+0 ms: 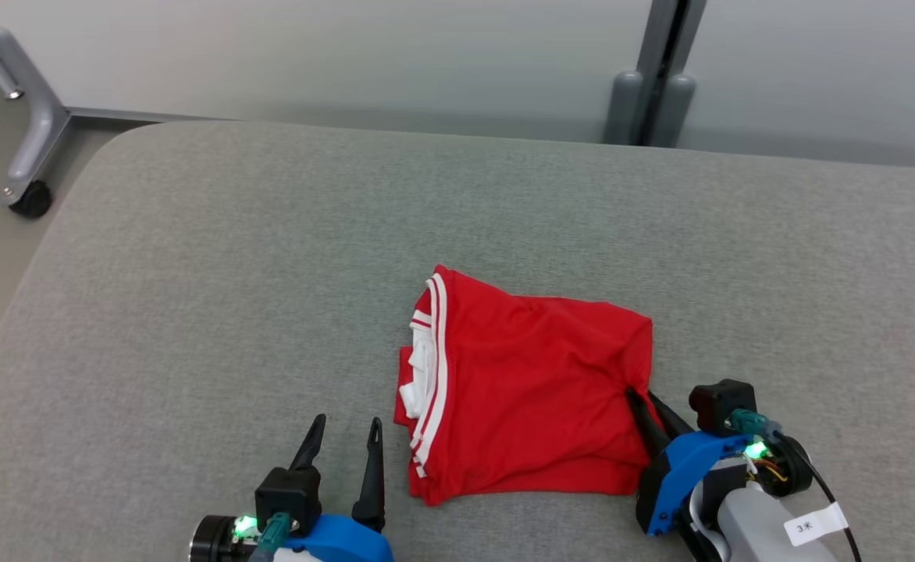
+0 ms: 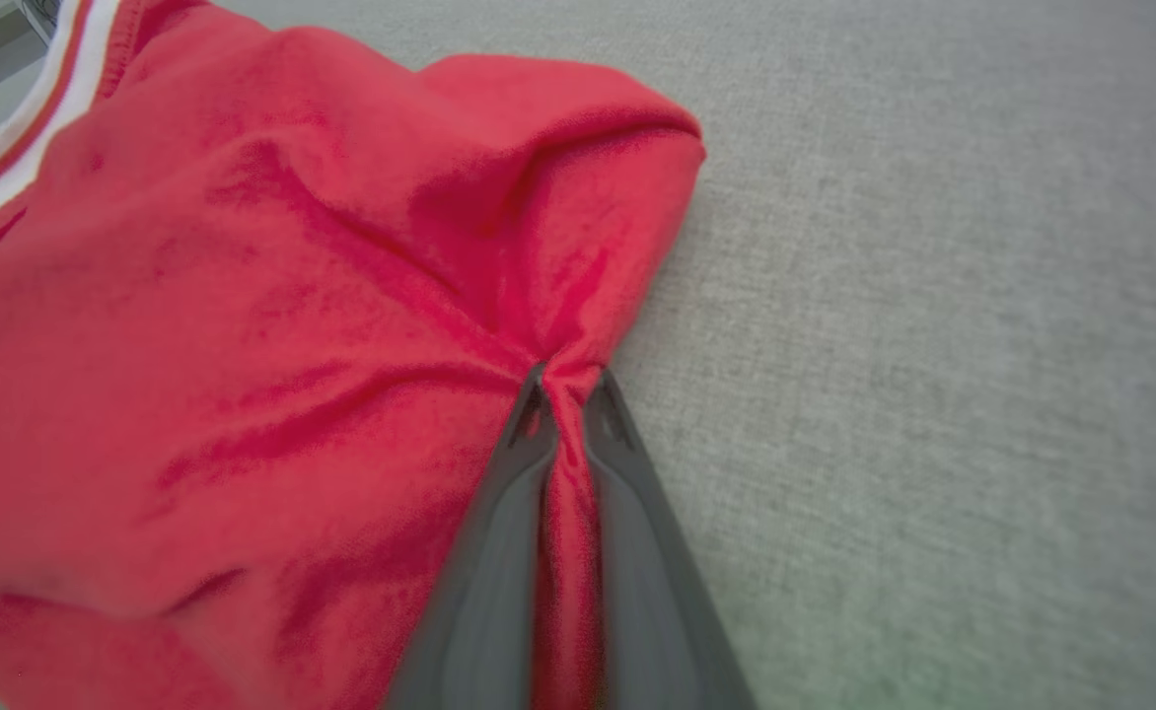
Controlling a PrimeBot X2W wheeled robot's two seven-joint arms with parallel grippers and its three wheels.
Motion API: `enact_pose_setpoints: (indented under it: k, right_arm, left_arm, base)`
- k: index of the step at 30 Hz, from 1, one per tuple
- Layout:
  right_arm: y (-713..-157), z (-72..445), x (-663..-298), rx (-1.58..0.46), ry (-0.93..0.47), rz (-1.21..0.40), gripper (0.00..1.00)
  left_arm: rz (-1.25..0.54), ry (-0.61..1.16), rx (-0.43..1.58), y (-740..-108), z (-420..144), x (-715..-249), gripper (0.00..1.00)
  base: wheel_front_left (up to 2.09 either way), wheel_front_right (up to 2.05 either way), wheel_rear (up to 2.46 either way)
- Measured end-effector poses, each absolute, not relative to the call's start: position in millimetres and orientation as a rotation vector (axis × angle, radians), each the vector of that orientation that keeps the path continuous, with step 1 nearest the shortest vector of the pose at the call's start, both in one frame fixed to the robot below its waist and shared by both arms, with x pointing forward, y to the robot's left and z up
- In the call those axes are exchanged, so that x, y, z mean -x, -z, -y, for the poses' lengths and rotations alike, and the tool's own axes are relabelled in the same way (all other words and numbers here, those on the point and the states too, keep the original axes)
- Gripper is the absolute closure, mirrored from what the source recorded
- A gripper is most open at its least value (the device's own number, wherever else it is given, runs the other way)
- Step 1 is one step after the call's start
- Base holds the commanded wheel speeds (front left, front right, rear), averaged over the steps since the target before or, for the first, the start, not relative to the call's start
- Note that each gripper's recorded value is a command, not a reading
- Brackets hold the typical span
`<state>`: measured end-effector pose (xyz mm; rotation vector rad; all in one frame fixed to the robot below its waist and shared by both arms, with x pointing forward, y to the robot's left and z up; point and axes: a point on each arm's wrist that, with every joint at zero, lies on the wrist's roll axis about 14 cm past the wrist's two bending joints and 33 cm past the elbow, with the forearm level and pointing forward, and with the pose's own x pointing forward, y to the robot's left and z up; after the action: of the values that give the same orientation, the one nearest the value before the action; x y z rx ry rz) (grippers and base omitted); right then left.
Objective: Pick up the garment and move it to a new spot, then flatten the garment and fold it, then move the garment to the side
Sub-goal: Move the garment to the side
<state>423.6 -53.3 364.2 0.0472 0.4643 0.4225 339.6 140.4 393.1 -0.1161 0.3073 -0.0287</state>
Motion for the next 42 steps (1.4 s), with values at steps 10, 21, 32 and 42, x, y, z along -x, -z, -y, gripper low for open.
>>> enact_pose_setpoints:
  k: [10, 21, 32, 42]
  right_arm:
    - [-367.8, 117.8, -408.0, -0.086, -0.243, -0.447, 1.0]
    - [-370.7, 223.3, -346.0, -0.123, 0.064, -0.439, 1.0]
    - [-385.1, 281.5, -303.6, -0.121, 0.239, -0.4, 1.0]
    - [-429.9, 313.1, -350.1, 0.026, 0.21, -0.3, 1.0]
  left_arm:
    - [-0.324, 0.197, 0.116, -387.2, -88.2, -362.6, 0.0]
    - [-0.305, 0.535, 0.116, -392.5, 25.2, -387.7, 0.0]
    - [-0.279, 0.701, 0.098, -401.6, 80.0, -384.4, 0.0]
    - [-0.31, 0.677, 0.077, -387.4, 67.4, -385.1, 0.0]
  base:
    - [0.0, 0.0, 0.0]
    - [0.0, 0.0, 0.0]
    - [0.0, 0.0, 0.0]
    - [0.0, 0.0, 0.0]
